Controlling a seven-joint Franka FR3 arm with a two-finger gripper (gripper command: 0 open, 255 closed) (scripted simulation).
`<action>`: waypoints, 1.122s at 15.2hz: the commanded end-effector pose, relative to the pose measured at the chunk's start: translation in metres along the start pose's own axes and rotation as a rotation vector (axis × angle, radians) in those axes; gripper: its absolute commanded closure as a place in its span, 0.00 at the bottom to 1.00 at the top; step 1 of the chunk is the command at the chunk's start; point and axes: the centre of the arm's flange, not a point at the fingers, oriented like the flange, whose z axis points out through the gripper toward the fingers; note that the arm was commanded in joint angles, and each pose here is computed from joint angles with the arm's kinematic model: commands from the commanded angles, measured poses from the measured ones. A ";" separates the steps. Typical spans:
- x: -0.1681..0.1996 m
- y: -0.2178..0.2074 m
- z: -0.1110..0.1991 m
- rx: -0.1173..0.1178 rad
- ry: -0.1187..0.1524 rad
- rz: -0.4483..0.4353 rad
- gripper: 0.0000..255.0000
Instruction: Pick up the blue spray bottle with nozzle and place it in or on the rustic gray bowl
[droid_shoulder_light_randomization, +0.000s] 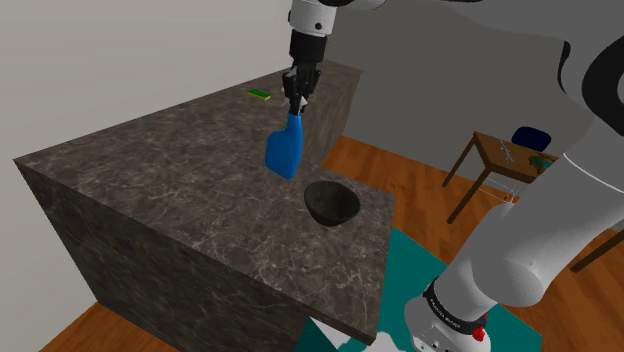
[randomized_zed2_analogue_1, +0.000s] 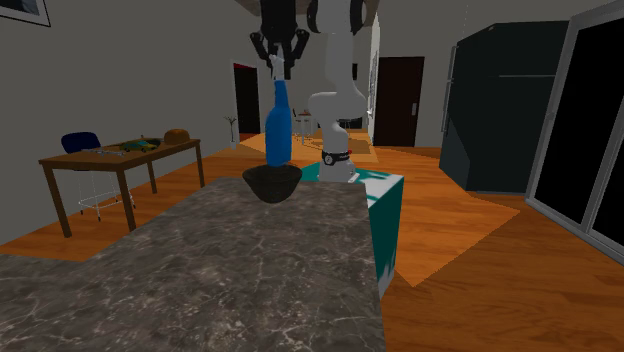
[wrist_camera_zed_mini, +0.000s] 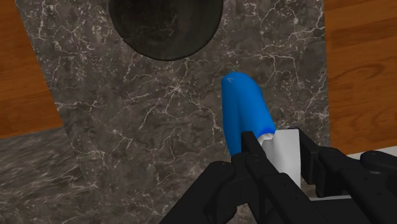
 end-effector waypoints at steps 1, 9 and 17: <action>-0.009 0.006 -0.009 0.000 0.000 0.000 1.00; -0.086 0.057 -0.060 0.000 0.000 0.000 1.00; -0.140 0.093 -0.080 0.000 0.000 0.000 1.00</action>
